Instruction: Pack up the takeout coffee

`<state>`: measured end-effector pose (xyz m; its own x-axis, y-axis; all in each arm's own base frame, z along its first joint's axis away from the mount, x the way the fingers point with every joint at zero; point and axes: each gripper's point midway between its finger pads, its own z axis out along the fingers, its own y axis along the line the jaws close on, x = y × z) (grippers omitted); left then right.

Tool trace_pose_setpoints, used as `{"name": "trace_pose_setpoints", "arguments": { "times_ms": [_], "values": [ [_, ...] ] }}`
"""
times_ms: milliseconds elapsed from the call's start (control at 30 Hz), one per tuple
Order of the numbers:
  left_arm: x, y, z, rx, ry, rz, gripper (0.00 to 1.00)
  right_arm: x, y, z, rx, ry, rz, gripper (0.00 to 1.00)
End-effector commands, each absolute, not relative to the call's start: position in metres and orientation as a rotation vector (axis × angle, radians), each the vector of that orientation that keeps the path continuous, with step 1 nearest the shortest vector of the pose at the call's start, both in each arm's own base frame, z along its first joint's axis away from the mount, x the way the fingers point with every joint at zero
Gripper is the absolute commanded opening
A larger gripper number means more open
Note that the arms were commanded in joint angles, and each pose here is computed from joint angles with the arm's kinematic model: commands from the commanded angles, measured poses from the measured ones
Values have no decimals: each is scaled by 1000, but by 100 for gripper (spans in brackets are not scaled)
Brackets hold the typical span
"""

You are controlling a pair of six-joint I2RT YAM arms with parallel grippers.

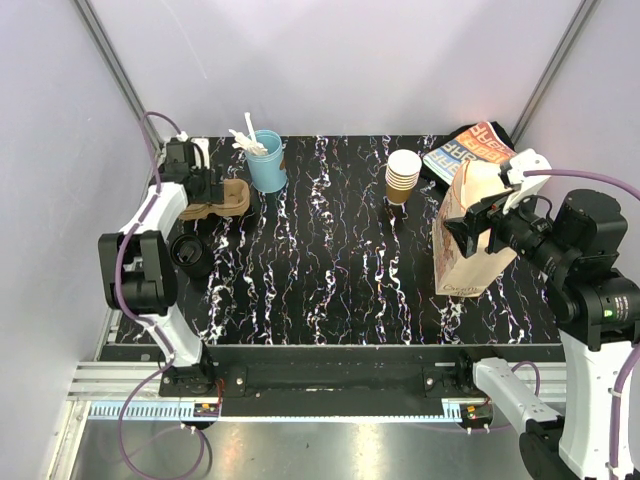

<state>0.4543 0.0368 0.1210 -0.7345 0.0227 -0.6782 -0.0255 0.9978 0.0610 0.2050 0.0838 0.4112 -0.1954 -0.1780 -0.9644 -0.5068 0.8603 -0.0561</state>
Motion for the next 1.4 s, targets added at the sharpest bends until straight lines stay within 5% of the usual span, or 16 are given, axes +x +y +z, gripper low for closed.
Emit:
{"name": "trace_pose_setpoints", "arguments": {
  "times_ms": [0,700,1367],
  "values": [
    [489,39,143,-29,2292,118,83,203,89,415,-539,1758,359,84],
    [511,44,104,-56,2373,155,70,205,90,411,-543,1775,366,81],
    [512,42,105,-47,2374,144,41,205,92,407,-542,1778,381,81]
  ]
}}
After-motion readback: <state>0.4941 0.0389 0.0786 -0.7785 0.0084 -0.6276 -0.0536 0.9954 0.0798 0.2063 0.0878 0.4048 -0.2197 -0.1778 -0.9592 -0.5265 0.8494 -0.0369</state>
